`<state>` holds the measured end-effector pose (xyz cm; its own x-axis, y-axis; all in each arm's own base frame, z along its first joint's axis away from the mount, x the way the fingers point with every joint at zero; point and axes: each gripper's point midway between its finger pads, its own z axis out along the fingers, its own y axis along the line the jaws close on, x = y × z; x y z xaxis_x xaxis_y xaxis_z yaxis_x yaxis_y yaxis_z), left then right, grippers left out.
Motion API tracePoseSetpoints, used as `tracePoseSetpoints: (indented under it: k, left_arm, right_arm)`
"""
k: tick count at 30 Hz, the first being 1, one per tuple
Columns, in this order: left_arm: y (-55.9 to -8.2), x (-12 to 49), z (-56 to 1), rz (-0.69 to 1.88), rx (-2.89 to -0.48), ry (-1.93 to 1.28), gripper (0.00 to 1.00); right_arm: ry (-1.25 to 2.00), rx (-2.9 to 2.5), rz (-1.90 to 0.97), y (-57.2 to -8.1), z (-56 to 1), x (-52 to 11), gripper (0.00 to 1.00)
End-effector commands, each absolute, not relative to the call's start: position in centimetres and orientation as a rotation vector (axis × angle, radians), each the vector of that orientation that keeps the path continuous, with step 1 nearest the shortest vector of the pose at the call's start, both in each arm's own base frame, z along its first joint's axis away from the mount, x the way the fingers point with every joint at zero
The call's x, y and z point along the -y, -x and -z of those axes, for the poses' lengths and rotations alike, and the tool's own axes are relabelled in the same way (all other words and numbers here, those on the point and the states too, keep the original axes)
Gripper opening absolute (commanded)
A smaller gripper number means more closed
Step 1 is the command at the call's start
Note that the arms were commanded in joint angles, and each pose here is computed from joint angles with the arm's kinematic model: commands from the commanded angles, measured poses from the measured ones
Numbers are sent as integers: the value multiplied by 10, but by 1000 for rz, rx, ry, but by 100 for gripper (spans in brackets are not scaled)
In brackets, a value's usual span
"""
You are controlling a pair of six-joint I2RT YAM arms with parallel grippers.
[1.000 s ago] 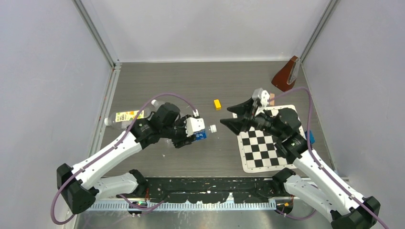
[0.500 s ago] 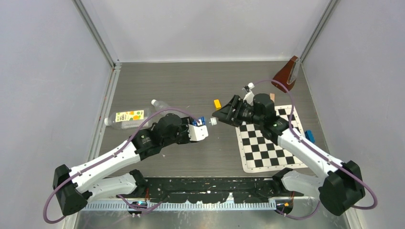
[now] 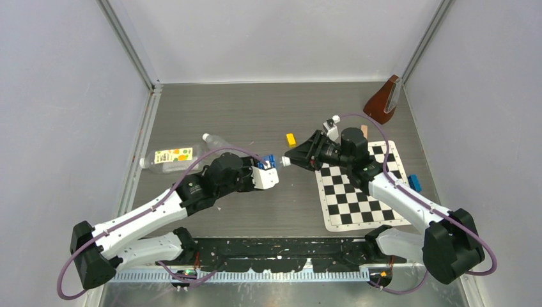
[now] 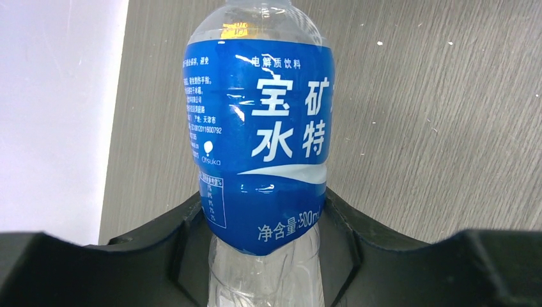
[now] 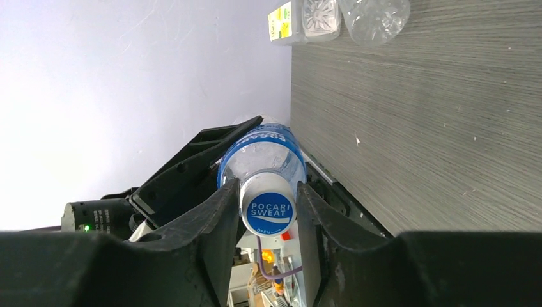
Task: Unscrew the bottle caps
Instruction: Unscrew the bottle cap from the plastic bottle.
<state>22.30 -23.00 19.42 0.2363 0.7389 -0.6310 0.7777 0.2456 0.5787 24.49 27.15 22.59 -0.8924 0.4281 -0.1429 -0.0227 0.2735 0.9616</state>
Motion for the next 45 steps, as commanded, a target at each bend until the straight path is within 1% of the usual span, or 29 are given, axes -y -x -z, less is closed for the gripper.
tracePoseSetpoints:
  k: [1, 6, 11, 13, 17, 18, 23, 24, 25, 29, 32, 37, 41, 45]
  left_arm:
    - [-226, 234, -205, 40, -1460, -1467, 0]
    - [-227, 233, -205, 36, -1464, -1463, 0]
    - [-225, 235, -206, 54, -1465, -1459, 0]
    - [-225, 235, -206, 56, -1464, -1458, 0]
    - [-225, 236, -206, 60, -1461, -1459, 0]
    - [-224, 236, -207, 64, -1460, -1458, 0]
    - [-222, 239, -209, 91, -1451, -1458, 0]
    - [-221, 240, -210, 99, -1450, -1456, 0]
    - [-220, 241, -210, 108, -1448, -1457, 0]
    - [-213, 245, -212, 170, -1440, -1455, 0]
    - [-204, 253, -215, 260, -1451, -1436, 0]
    - [-195, 264, -212, 362, -1483, -1429, 0]
    - [-187, 275, -212, 464, -1491, -1415, 0]
    - [-180, 279, -216, 566, -1528, -1320, 0]
  right_arm:
    - [-279, -2090, -1746, -239, -252, -273, 47]
    - [-248, -2100, -1759, -233, -251, -271, 49]
    - [-199, -2110, -1778, -228, -252, -272, 49]
    - [-165, -2117, -1783, -225, -253, -273, 48]
    - [-100, -2112, -1766, -221, -254, -272, 40]
    - [-83, -2108, -1765, -220, -255, -272, 33]
    - [11, -2089, -1709, -216, -256, -269, 24]
    - [33, -2079, -1703, -215, -257, -269, 21]
    - [88, -2050, -1683, -212, -260, -267, 15]
    - [237, -1936, -1562, -210, -268, -260, 9]
    - [361, -1784, -1475, -208, -280, -254, 5]
    - [474, -1628, -1379, -205, -287, -247, 1]
    - [574, -1575, -1319, -199, -289, -245, 1]
    - [662, -1543, -1240, -197, -283, -241, 1]
